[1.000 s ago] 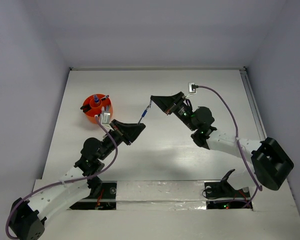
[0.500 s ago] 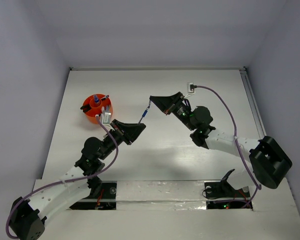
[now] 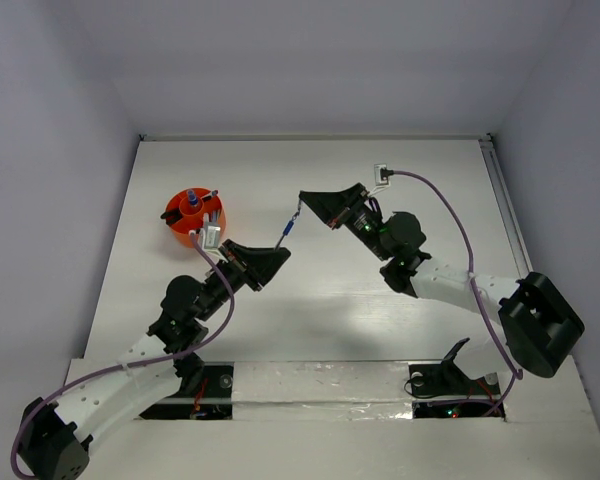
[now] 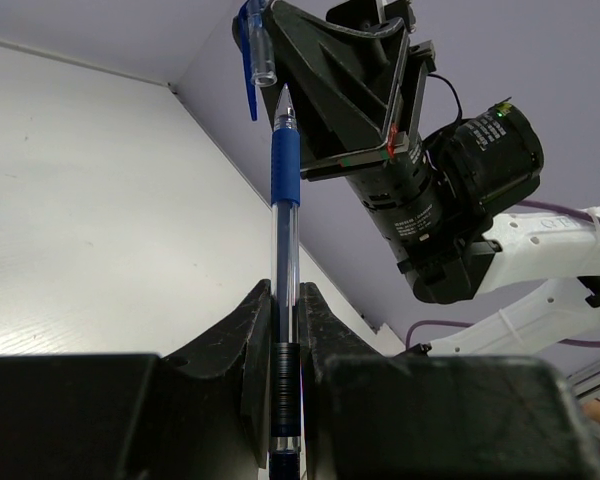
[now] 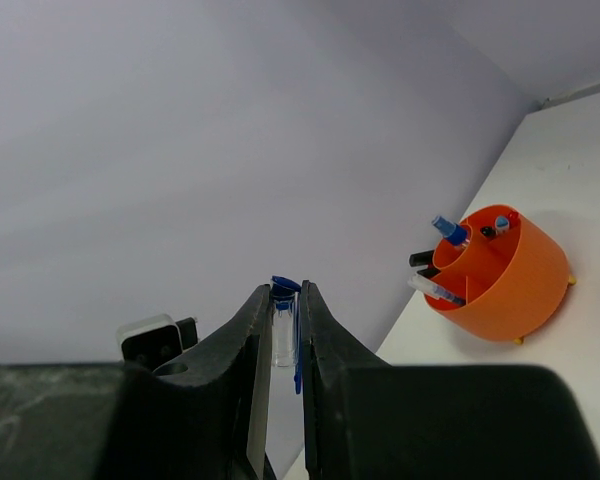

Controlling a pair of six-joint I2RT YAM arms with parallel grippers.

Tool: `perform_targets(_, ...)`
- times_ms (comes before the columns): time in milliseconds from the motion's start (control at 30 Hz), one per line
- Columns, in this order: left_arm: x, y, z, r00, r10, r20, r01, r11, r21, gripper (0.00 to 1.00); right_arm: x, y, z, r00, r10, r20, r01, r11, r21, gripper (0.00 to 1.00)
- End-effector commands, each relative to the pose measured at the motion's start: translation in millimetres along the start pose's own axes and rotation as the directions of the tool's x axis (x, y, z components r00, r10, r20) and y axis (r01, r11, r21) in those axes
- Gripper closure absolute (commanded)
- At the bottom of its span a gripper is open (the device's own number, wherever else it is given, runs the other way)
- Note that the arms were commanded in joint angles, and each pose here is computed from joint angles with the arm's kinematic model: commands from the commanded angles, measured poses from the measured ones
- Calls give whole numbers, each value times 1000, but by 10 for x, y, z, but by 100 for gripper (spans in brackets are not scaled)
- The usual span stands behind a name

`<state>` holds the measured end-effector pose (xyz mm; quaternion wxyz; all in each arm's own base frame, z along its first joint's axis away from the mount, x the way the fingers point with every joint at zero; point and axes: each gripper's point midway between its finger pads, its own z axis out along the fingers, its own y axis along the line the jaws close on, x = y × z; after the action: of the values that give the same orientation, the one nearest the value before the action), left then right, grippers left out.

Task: Sort the stationery into containers
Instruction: Close the pen cap on the pen.

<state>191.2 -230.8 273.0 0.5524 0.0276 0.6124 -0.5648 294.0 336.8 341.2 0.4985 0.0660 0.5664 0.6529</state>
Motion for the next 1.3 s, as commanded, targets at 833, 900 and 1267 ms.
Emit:
perform_targets(833, -146, -115, 15, 998, 27, 52, -28, 999, 30, 100, -139, 461, 25, 995, -71, 65, 78, 990, -119, 100)
perform_targets(900, -151, -119, 19, 998, 27, 52, -28, 999, 30, 100, -165, 476, 25, 993, -87, 74, 95, 989, -116, 100)
perform_targets(1267, -275, -186, 17, 995, 22, 102, -26, 999, 46, 100, -102, 491, 10, 993, -96, 66, 103, 988, -117, 100)
